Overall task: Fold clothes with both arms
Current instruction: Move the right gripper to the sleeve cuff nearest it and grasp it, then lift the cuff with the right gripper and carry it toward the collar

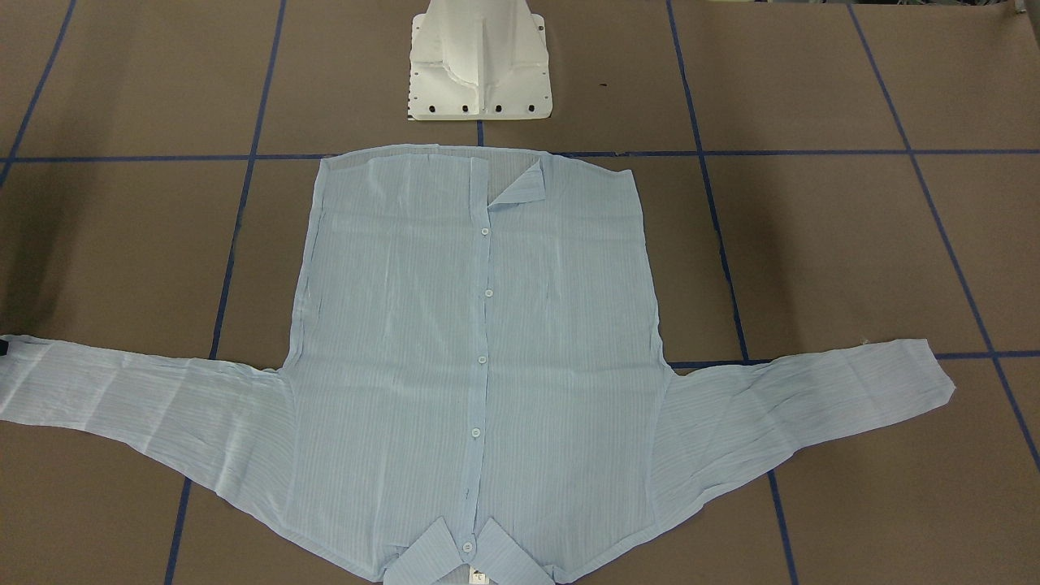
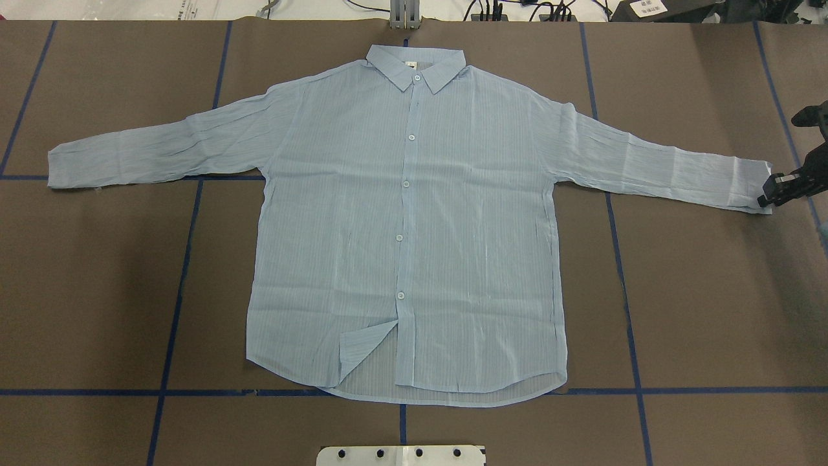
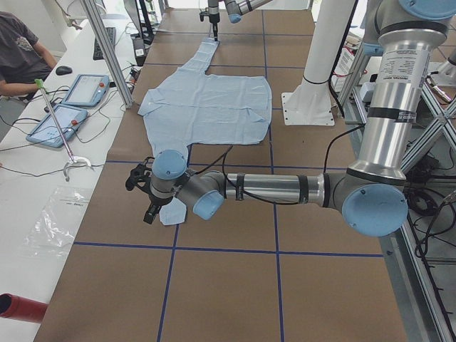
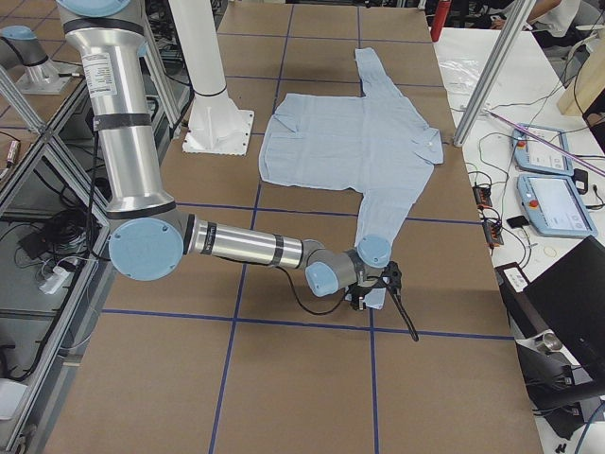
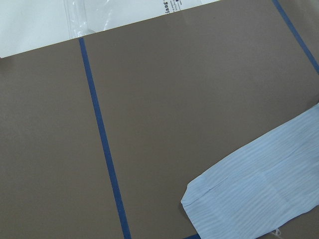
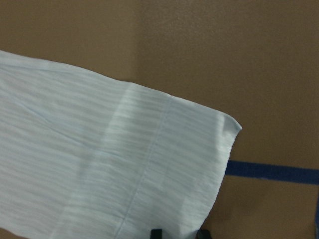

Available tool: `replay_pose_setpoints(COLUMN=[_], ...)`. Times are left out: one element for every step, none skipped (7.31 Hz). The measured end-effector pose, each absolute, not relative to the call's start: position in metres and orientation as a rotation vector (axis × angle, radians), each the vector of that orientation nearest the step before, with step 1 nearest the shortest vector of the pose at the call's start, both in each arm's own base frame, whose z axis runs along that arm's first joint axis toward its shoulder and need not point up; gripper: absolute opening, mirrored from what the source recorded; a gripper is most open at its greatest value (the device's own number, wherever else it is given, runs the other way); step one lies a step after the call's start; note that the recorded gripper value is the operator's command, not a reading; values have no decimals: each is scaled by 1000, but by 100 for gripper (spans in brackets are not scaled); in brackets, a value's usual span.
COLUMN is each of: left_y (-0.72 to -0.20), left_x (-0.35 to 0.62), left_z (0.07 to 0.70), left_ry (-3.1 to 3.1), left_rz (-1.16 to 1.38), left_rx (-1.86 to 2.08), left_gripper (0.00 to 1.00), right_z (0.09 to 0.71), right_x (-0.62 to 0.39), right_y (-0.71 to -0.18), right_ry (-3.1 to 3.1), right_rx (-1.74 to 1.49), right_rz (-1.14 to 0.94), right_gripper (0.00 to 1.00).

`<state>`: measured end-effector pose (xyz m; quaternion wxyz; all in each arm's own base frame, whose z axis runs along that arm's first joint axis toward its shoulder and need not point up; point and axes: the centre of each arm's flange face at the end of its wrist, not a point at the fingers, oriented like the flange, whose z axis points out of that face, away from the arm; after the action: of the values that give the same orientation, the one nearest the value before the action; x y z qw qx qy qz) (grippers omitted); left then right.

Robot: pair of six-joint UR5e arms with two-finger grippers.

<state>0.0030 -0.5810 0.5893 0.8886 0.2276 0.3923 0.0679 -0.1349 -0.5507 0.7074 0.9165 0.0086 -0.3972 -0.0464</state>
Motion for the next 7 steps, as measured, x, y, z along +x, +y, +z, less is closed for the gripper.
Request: replay_pose_setpoints(left_y=[-582,-583,-583,-583,-583,-583,-583], left_x=[3,3,3,3,3,3,3], left_z=[589,589,589,589,590,590,591], left_ry=[815,815,814,815,815,815,814], left_rz=[141,141,141,141,140,139,138], left_rx=[473,473,473,473,472,471,469], left_gripper=[99,99,99,99,99,99,99], right_z=[706,701,689,668,639,601,555], right_x=[-135,-135,-135,-131,-127,-125,-128], right_y=[-551,-552,-554,-555,-554,-555,-560], right_ry=[-819,-822,-830,-845,-865,-894,-938], right_rx=[20,28,50,89,141,202,254], right_rz=[-97,-98,-101,-110,-124,-147,-154], right_gripper=[0,0,0,0,0,0,0])
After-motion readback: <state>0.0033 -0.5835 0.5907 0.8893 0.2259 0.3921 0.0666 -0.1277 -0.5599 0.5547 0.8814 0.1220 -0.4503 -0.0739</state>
